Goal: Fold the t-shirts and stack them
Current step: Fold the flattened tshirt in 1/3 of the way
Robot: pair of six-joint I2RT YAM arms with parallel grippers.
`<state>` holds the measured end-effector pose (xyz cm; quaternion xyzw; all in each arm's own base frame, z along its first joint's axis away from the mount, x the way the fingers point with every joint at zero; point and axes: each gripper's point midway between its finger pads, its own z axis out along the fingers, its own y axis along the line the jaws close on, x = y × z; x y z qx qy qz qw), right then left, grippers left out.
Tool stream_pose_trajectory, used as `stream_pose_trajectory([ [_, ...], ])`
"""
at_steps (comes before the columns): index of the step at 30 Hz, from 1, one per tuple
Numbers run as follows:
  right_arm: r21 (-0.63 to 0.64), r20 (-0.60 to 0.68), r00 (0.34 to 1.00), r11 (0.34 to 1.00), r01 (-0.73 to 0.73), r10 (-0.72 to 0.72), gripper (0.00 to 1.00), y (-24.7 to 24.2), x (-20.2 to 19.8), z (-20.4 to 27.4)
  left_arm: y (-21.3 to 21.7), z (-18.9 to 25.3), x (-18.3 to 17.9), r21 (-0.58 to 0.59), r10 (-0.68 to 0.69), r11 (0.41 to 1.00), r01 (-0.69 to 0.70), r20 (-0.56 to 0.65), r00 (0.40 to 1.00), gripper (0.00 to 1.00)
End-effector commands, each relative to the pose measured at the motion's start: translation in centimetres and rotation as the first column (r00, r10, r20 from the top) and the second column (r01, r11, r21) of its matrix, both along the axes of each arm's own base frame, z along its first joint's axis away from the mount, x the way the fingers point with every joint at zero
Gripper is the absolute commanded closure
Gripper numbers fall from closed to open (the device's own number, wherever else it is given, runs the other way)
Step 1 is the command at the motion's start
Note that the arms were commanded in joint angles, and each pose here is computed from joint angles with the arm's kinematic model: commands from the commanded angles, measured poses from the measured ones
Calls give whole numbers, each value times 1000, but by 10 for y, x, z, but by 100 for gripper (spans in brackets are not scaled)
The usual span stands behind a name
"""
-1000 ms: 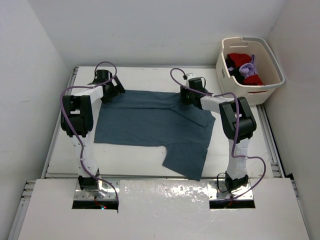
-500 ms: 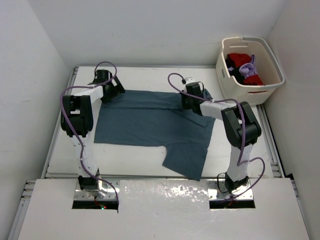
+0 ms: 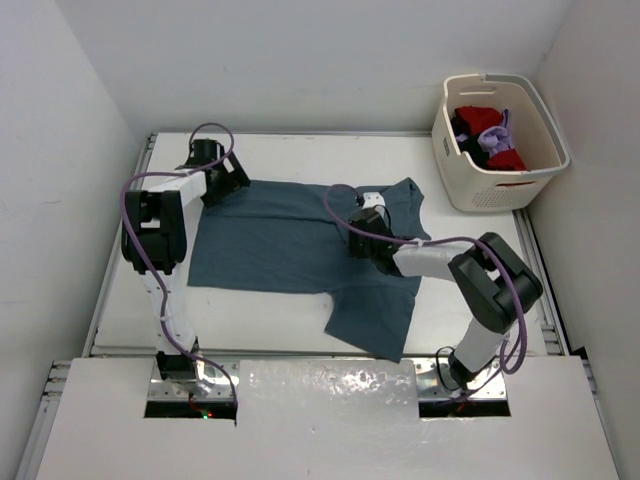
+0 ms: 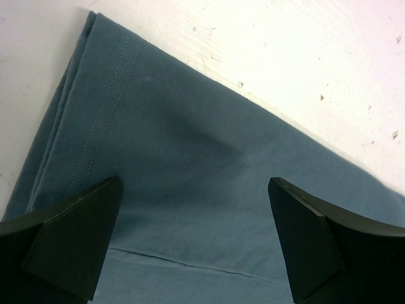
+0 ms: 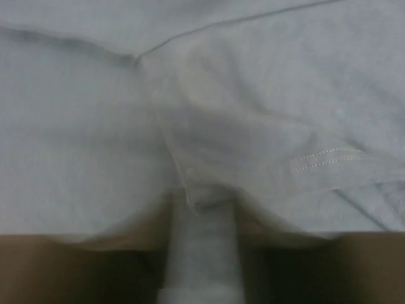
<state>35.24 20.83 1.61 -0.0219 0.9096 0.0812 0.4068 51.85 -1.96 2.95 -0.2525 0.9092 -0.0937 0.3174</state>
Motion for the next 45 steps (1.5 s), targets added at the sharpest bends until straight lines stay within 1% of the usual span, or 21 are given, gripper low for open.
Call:
stream_pose_trajectory([
  [1, 76, 87, 994, 995, 59, -65, 47, 12, 5, 31, 12, 19, 15, 45, 15, 999, -18, 54, 998, 0],
  [3, 119, 69, 998, 993, -21, 13, 40, 29, -2, 34, 13, 20, 14, 44, 18, 999, -21, 54, 998, 0],
  [4, 144, 67, 997, 988, -54, 45, 40, 36, -5, 37, 13, 21, 15, 42, 16, 999, -19, 58, 998, 0],
  [5, 185, 69, 990, 974, -132, 121, 40, 49, -11, 43, 13, 21, 15, 42, 16, 999, -19, 60, 998, 0],
  [7, 206, 99, 981, 961, -184, 167, 35, 59, -11, 55, 11, 21, 15, 40, 15, 999, -17, 58, 998, 0],
  [8, 177, 104, 979, 965, -193, 177, 25, 57, -9, 60, 11, 22, 15, 39, 14, 999, -16, 60, 998, 0],
  [10, 88, 132, 976, 979, -183, 171, 15, 46, 1, 65, 12, 21, 14, 41, 14, 999, -16, 58, 998, 0],
  [11, 47, 158, 980, 991, -129, 120, 1, 36, 16, 74, 12, 23, 15, 43, 16, 999, -18, 61, 998, 0],
  [13, -38, 121, 990, 996, -75, 79, 1, 8, 30, 69, 14, 22, 14, 49, 18, 999, -21, 58, 998, 0],
  [14, -40, 125, 990, 998, -54, 58, 1, 3, 43, 77, 14, 22, 14, 50, 19, 999, -22, 60, 998, 0],
  [15, -54, 73, 995, 997, -59, 63, 1, -5, 45, 63, 13, 21, 14, 50, 17, 999, -20, 57, 998, 0],
  [17, -28, 47, 999, 999, -24, 25, 1, -25, 63, 58, 14, 21, 13, 50, 19, 999, -22, 55, 998, 0],
  [18, 1, 29, 998, 999, -49, 49, 1, -23, 66, 54, 13, 19, 12, 51, 16, 999, -19, 52, 999, 0],
  [19, -5, -4, 999, 999, -40, 40, 1, -31, 70, 42, 14, 19, 12, 53, 18, 998, -21, 51, 999, 0],
  [23, -30, -51, 996, 997, -75, 73, 1, -31, 69, 24, 15, 22, 12, 61, 20, 998, -24, 54, 998, 0],
  [28, -7, -104, 990, 995, -99, 98, 1, -28, 64, 5, 16, 26, 13, 66, 19, 998, -23, 63, 998, 0],
  [31, 1, -149, 982, 993, -118, 117, 1, -28, 53, -3, 19, 25, 12, 79, 25, 996, -30, 56, 998, 0],
  [35, 75, -204, 958, 979, -189, 201, 1, -16, 28, -5, 21, 24, 13, 82, 29, 996, -33, 55, 998, 0],
  [38, 110, -210, 949, 971, -214, 234, 1, -13, 9, 4, 19, 24, 14, 77, 26, 997, -30, 56, 998, 0],
  [44, 112, -216, 936, 960, -258, 277, 1, -7, -29, 17, 19, 24, 17, 77, 25, 997, -30, 58, 998, 0],
  [45, 122, -214, 925, 948, -293, 313, 1, 0, -37, 19, 19, 24, 17, 77, 28, 996, -32, 56, 998, 0],
])
